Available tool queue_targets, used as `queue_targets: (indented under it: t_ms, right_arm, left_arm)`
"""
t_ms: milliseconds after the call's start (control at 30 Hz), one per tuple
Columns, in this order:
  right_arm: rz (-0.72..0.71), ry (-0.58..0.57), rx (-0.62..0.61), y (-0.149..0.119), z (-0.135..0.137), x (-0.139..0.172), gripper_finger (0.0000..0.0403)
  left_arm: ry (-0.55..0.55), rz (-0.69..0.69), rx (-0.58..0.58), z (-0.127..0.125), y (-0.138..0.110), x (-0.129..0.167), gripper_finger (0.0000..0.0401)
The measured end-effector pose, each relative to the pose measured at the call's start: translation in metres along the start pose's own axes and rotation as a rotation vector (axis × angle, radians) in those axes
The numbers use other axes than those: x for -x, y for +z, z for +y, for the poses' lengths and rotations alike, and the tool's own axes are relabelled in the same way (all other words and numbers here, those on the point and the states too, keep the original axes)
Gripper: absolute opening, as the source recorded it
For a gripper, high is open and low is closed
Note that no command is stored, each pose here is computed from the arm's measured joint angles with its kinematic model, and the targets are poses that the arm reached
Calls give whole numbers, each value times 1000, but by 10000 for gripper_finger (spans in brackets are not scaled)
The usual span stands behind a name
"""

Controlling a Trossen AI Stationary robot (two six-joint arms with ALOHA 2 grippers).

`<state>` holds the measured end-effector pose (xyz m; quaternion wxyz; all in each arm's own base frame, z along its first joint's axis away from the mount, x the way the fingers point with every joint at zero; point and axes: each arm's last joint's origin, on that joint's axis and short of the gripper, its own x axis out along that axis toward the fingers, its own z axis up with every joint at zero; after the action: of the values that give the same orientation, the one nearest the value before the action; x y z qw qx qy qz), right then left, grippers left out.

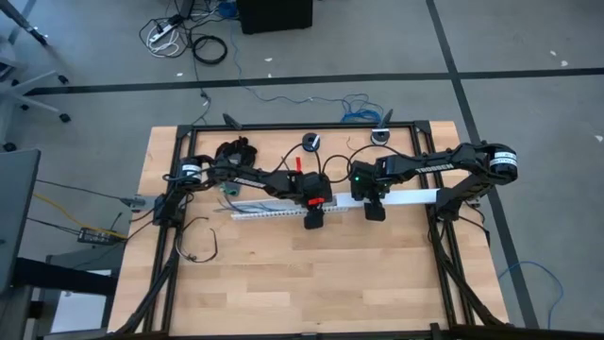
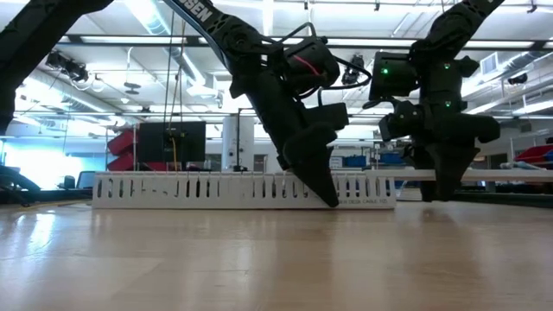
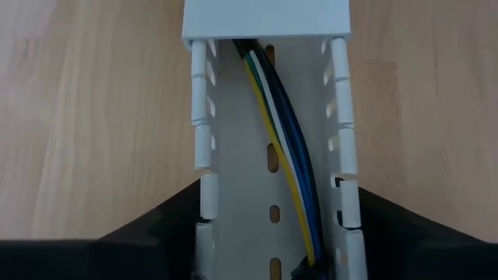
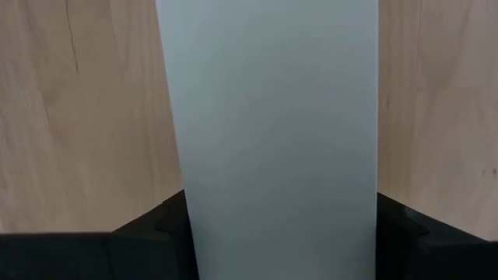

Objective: Ziptie cables
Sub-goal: Close the white cable duct

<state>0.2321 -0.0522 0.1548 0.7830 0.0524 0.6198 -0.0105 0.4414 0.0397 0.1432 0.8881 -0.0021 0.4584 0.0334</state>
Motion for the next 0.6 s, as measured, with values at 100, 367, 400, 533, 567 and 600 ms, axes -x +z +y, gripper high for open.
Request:
queue_targets:
  t_ms: [100, 367, 400, 533, 567, 600]
  right_arm:
    - [-4, -1, 1, 0, 0, 0, 229]
    - [-9, -2, 6, 1, 0, 0, 229]
    - [-11, -2, 6, 1, 0, 0, 229]
    - [-13, -2, 6, 1, 0, 0, 229]
    - [-14, -2, 6, 1, 0, 0, 229]
    - [-16, -3, 6, 2, 0, 0, 229]
  left_arm:
    - [-1, 4, -4, 0, 0, 0, 239]
    - [-8, 6, -14, 0, 0, 0, 239]
    - [-9, 7, -15, 0, 0, 0, 239]
    - [-10, 12, -15, 0, -1, 0, 239]
    - [-10, 14, -15, 0, -1, 0, 239]
    - [-10, 15, -15, 0, -1, 0, 239]
